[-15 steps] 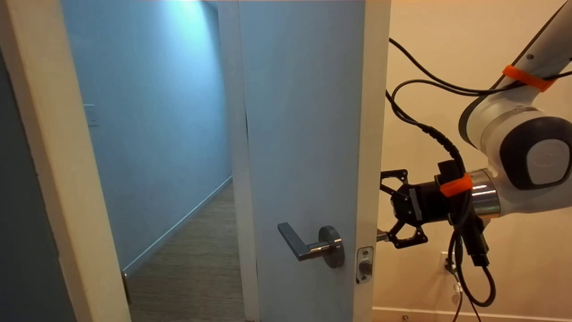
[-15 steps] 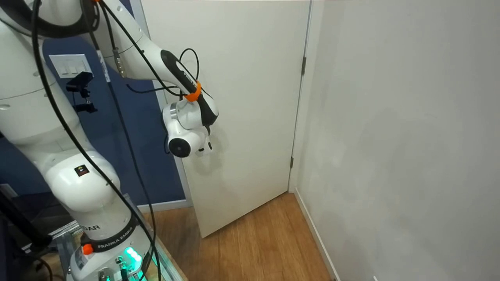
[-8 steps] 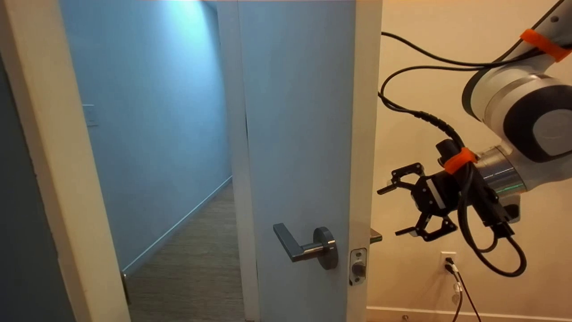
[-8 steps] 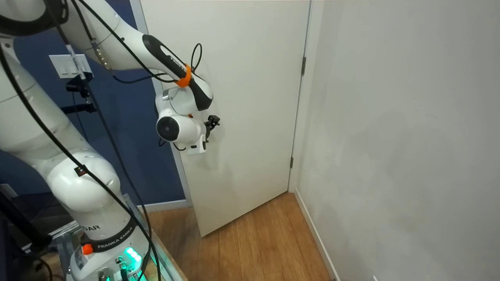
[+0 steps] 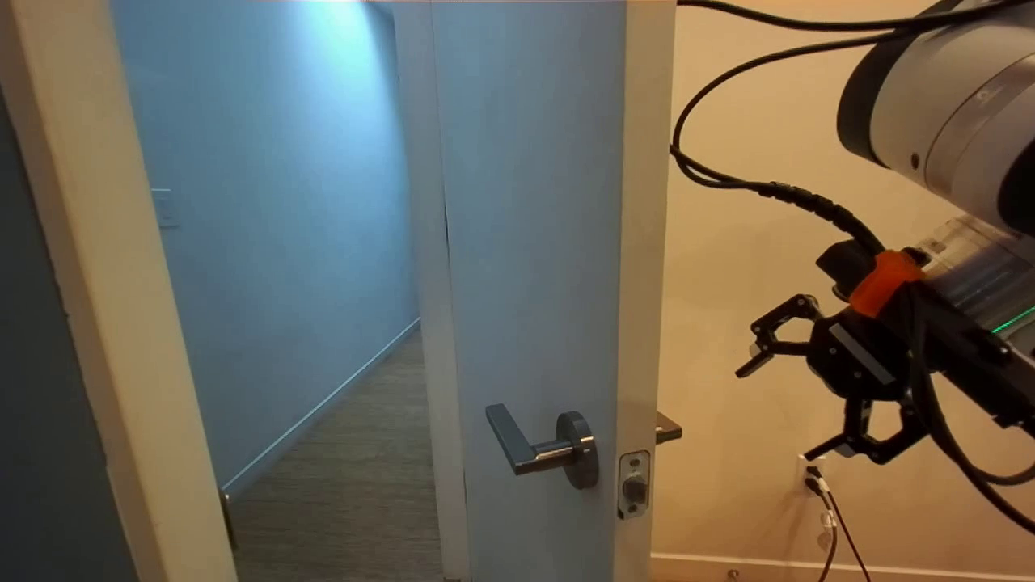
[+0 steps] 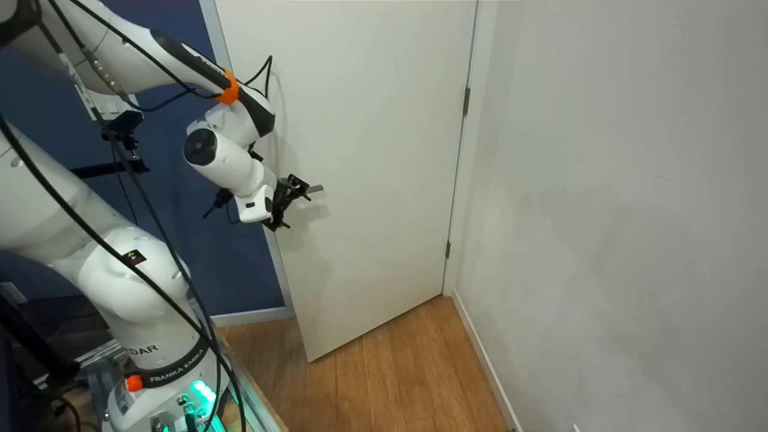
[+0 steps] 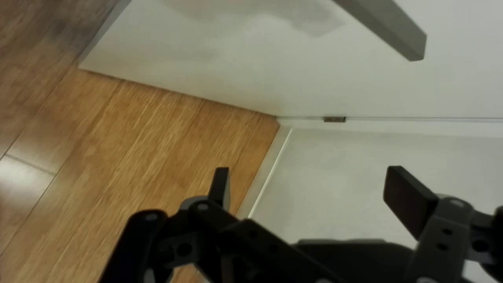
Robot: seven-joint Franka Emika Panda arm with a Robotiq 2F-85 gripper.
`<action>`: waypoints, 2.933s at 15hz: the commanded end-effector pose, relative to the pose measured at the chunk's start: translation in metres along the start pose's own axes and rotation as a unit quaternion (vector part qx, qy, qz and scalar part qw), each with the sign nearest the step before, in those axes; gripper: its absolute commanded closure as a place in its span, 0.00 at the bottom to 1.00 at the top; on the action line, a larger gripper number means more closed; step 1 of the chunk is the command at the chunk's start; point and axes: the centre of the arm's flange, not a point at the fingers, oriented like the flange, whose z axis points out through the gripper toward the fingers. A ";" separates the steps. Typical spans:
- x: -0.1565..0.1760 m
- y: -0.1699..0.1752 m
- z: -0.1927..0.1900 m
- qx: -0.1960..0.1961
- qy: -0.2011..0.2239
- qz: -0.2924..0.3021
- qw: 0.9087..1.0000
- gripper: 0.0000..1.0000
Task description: Open the door
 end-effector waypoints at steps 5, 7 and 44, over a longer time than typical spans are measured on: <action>-0.027 0.023 -0.027 -0.032 0.068 -0.037 0.996 0.00; -0.027 0.023 -0.028 -0.033 0.071 -0.039 0.996 0.00; -0.157 -0.027 -0.133 0.027 0.037 -0.371 0.927 0.00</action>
